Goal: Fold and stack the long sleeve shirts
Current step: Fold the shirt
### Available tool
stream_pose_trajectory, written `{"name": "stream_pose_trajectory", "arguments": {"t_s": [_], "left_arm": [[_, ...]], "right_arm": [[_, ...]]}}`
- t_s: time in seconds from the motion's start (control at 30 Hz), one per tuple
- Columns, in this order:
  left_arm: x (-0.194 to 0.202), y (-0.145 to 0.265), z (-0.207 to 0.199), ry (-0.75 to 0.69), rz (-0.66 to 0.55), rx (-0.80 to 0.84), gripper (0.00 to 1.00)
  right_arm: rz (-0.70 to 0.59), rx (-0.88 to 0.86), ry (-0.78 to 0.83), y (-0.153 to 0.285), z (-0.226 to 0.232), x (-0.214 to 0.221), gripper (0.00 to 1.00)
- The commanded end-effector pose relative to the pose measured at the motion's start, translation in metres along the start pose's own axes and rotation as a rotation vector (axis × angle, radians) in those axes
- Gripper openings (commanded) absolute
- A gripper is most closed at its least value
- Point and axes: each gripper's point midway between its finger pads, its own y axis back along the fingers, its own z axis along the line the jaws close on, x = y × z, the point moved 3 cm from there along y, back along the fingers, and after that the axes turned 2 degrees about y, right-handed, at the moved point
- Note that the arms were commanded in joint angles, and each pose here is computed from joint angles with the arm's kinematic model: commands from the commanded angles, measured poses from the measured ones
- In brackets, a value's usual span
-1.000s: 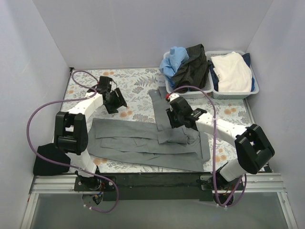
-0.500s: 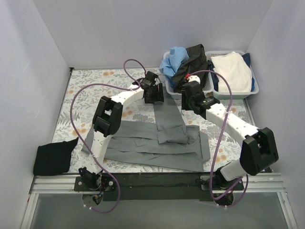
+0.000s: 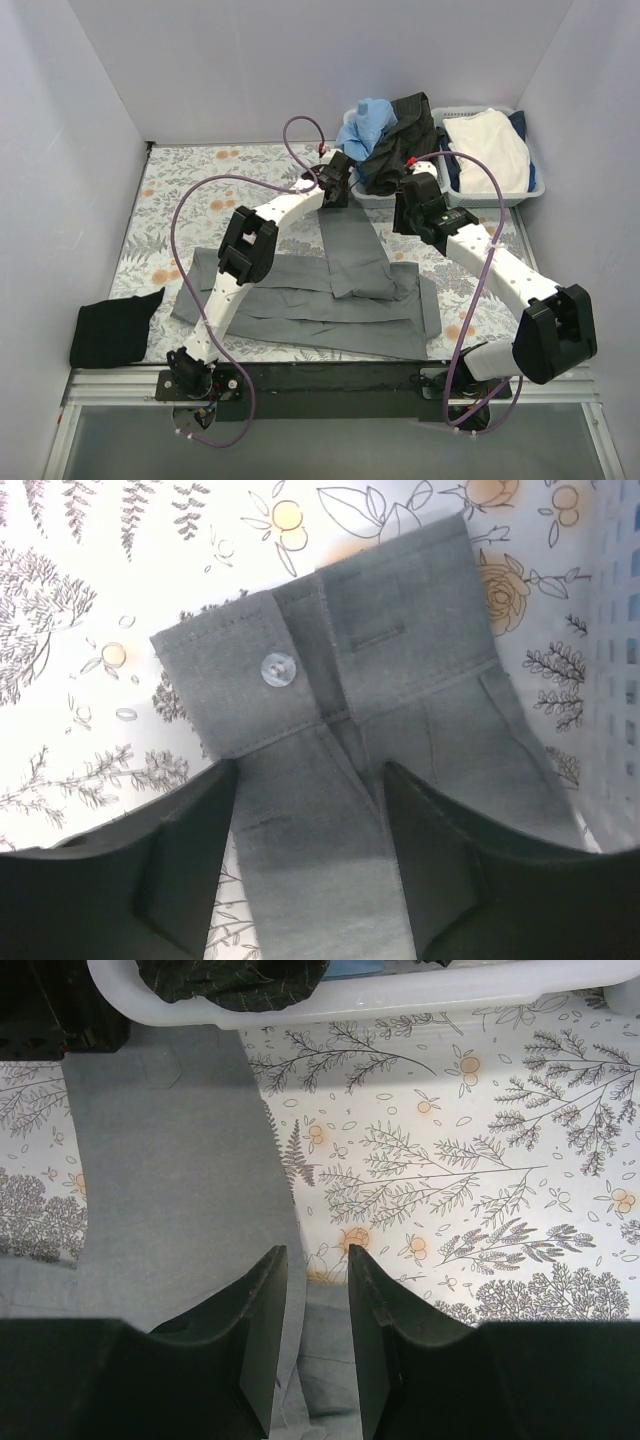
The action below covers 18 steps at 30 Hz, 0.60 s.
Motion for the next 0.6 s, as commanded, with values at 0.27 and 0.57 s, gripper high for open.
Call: {"name": "stream_pose_trajectory", "arguments": {"t_s": [0.27,0.57], "left_arm": [[0.083,0.042,0.093,-0.151,0.154,-0.335,0.00],[-0.006,0.157,0.084,0.058,-0.112,-0.126,0.00]], "right_arm": [[0.016,-0.035,-0.010,-0.010,0.005,-0.002,0.38],[0.053,-0.109,0.004,-0.017,0.018,0.003,0.37]]}}
